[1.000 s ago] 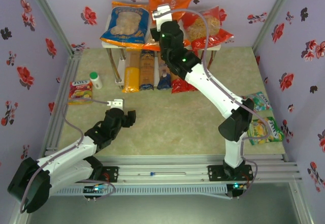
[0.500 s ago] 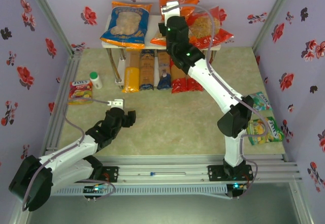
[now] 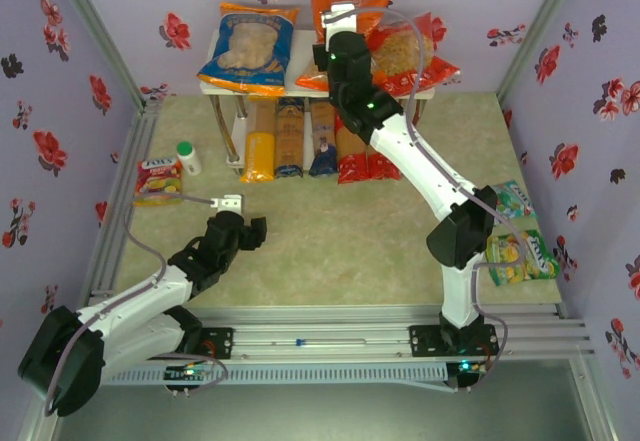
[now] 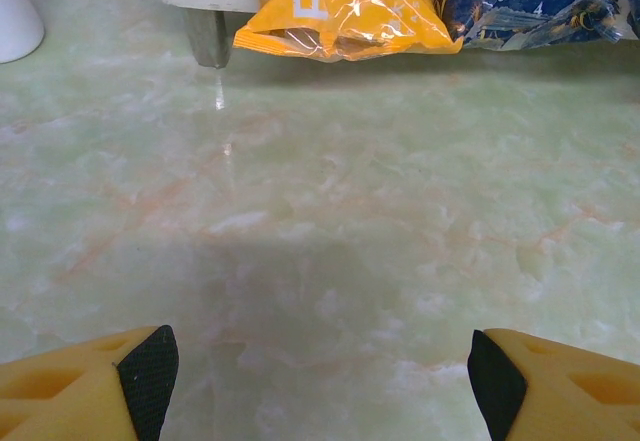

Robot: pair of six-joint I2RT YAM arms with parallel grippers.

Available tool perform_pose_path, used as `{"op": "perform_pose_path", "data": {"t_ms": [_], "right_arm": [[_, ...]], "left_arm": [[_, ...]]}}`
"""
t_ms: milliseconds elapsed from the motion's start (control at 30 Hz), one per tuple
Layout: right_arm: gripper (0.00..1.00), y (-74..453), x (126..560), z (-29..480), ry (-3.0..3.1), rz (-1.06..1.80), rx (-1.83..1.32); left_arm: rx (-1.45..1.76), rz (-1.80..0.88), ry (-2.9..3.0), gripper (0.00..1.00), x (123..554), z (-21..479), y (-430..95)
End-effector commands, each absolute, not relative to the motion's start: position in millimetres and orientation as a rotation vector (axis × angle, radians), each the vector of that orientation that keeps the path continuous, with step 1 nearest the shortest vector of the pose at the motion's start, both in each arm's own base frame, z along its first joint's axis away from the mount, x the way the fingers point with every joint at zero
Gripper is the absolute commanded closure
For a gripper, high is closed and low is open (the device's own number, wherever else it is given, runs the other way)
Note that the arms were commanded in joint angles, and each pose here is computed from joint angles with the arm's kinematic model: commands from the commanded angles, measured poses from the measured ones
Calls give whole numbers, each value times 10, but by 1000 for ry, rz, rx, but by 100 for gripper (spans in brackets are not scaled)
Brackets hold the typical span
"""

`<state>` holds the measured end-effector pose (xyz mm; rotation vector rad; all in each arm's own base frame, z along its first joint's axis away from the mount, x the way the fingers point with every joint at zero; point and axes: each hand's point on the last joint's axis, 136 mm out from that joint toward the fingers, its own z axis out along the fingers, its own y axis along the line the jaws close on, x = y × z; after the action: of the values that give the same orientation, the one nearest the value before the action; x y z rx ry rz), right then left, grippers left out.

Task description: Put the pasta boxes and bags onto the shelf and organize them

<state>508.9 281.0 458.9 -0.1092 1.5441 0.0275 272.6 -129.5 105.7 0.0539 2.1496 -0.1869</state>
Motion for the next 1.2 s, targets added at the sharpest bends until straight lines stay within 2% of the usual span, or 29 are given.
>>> {"op": "perform_pose_path", "data": {"t_ms": [0, 533, 567, 600, 633, 867, 933, 1000, 1033, 1167], "right_arm": [[100, 2739, 4894, 5133, 1442, 186, -44], [100, 2743, 4941, 5045, 1489, 203, -19], [95, 2736, 4967, 5004, 1503, 191, -14], [83, 2728, 4987, 4970, 1513, 182, -11], [78, 2731, 4992, 4956, 1516, 180, -11], [65, 2758, 4995, 4905, 1529, 198, -21], [58, 2766, 4982, 4917, 1526, 208, -26], [44, 2759, 4955, 4954, 1521, 216, -29], [42, 2743, 4942, 4983, 1516, 215, -28], [40, 2567, 4820, 5190, 1469, 216, 9]], "left_arm": [[30, -196, 2140, 20, 2742, 1032, -1273], [34, -202, 2156, 18, 2763, 976, -1299], [36, -204, 2157, 18, 2764, 977, -1304], [37, -203, 2160, 17, 2763, 969, -1305], [36, -203, 2161, 17, 2765, 965, -1303], [38, -206, 2165, 17, 2762, 955, -1308], [40, -205, 2168, 17, 2760, 948, -1309], [39, -205, 2169, 13, 2759, 946, -1307], [39, -204, 2169, 13, 2760, 947, -1307], [40, -203, 2174, 13, 2751, 938, -1301]]}}
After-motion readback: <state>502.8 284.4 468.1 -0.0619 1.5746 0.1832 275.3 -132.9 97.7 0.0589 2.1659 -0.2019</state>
